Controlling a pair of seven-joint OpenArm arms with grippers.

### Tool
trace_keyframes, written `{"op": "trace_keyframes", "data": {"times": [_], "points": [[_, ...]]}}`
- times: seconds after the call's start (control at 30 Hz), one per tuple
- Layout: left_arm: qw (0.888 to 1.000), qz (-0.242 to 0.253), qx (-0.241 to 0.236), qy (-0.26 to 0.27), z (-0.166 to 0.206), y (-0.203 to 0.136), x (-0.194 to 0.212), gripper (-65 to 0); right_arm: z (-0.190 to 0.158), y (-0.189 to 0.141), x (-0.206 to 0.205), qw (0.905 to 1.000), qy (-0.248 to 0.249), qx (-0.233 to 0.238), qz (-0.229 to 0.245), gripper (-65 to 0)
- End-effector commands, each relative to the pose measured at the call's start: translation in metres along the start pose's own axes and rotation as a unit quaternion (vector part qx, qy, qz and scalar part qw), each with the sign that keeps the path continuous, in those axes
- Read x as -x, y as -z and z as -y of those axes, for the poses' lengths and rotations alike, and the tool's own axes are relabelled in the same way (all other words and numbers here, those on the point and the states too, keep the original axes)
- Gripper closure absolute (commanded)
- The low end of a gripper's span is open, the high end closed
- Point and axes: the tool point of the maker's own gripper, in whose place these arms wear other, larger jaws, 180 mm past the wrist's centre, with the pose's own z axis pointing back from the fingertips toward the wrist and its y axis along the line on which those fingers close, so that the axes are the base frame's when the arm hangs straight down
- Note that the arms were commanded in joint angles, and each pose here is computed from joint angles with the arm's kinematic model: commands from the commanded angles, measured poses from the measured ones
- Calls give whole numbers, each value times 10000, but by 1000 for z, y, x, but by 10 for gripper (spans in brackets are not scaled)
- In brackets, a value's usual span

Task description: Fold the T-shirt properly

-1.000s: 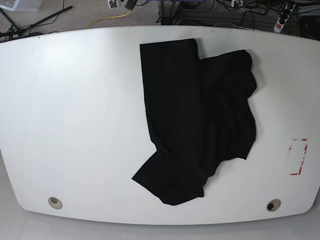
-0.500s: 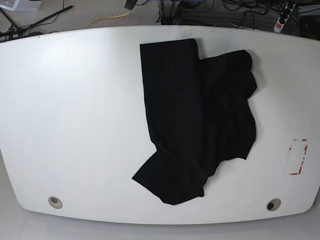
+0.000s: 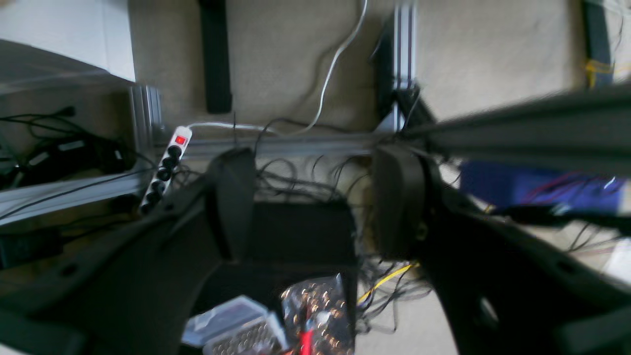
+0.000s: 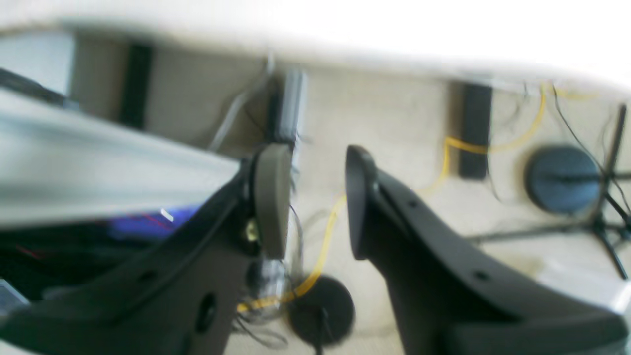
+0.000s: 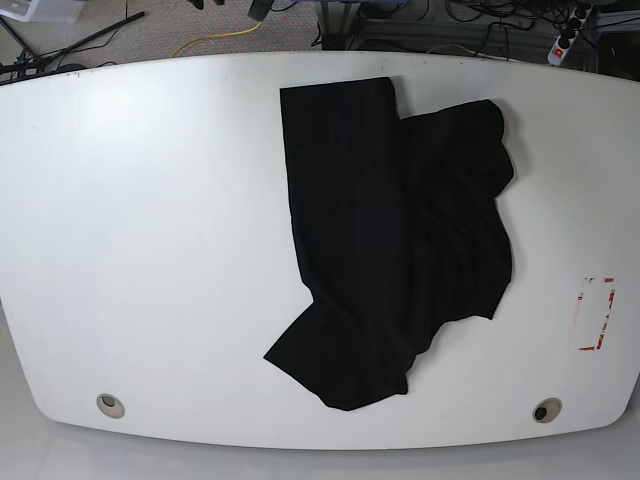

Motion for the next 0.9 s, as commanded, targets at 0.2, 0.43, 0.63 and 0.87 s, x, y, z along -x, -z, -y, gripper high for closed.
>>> {"op": "trace_keyframes", "data": {"times": [0.2,0.43,0.63,0.87], "points": [[9981,524,-123,-313,-11,-13,-40,-349,-5,4,-54,9968,-136,-110,774,-179],[9972,581,-201,-416,-16,-13,-43,-351,-2,32,-102,9878,-306,-140,1520,-181],[9956,760,-225,-491,-15,-7,-54,-353,-5,46,-133,9792,-392,-261,1974,-187],[9936,888,-288,-639,-13,-2,-61,-353,-17,67,-153,9782,-562,-651,1892,-187]]}}
